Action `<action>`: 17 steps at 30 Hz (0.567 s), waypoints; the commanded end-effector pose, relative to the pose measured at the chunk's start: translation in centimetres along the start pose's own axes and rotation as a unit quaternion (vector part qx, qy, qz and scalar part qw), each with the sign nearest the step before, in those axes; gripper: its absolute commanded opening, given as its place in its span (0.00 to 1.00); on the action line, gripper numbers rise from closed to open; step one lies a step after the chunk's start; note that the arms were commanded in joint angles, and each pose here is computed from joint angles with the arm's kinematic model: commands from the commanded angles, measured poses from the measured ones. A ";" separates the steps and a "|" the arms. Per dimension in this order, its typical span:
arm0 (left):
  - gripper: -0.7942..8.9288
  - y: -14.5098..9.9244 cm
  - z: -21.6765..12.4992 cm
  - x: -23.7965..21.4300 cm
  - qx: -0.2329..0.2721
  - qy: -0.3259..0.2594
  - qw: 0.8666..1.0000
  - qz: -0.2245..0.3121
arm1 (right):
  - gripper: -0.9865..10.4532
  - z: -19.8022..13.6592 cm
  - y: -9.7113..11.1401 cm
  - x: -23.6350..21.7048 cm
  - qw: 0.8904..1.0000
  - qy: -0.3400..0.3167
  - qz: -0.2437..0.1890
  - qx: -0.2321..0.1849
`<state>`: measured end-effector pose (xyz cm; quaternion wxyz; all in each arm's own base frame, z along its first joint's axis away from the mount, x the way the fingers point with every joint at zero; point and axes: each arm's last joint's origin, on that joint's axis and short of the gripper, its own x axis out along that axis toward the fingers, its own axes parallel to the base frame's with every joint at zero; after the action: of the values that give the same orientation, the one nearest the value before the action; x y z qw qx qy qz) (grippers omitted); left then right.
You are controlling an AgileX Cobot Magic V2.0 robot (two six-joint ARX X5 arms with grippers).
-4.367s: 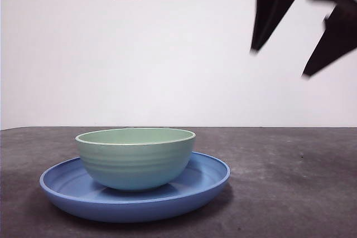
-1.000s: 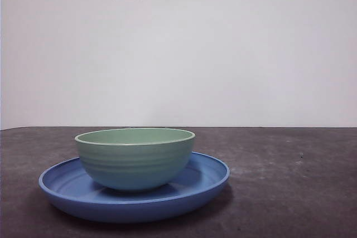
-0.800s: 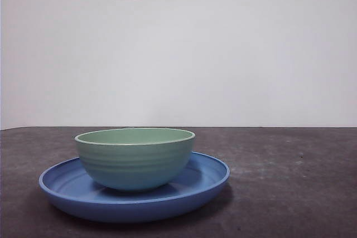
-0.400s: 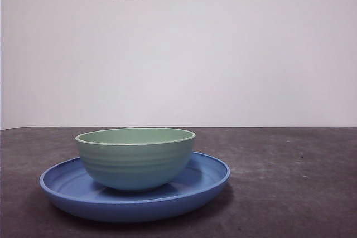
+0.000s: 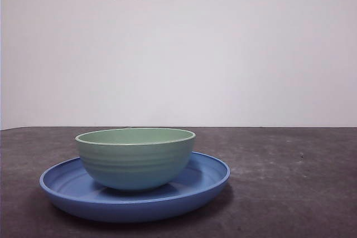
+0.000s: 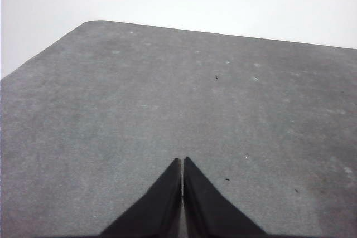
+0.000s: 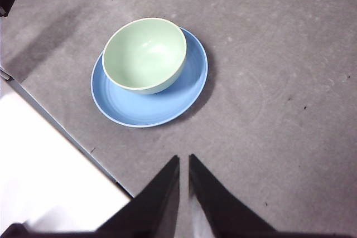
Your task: Place the green bowl on the blue plate
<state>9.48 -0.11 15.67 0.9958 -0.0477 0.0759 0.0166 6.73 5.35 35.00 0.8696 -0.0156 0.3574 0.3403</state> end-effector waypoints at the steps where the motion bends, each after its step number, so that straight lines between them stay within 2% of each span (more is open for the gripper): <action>1: 0.09 0.1 -0.7 0.2 0.004 0.012 1.000 0.002 | 0.11 0.1 -0.1 0.2 1.000 -0.007 -0.008 -0.004; 4: 0.09 0.1 -0.7 0.2 0.004 0.012 1.000 0.002 | 0.11 -0.3 -0.7 0.9 0.999 -0.028 -0.021 0.005; 7: 0.09 0.1 -0.7 0.2 0.004 0.012 1.000 0.002 | 0.11 -1.7 -1.6 2.3 0.997 -0.074 -0.017 0.013; 9: 0.09 0.1 -0.7 0.2 0.004 0.012 1.000 0.002 | 0.11 -2.8 -2.4 3.4 0.992 -0.123 -0.034 0.014; 13: 0.09 0.1 -0.7 0.2 0.004 0.012 1.000 0.002 | 0.11 -4.5 -4.5 5.6 0.956 -0.268 -0.116 -0.024; 17: 0.09 0.1 -0.7 0.2 0.004 0.012 1.000 0.002 | 0.11 -7.5 -6.4 7.4 0.921 -0.328 -0.209 -0.035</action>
<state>9.48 -0.11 15.67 0.9958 -0.0477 0.0759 0.0166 9.73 2.89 24.22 0.9850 0.0135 0.0467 0.1657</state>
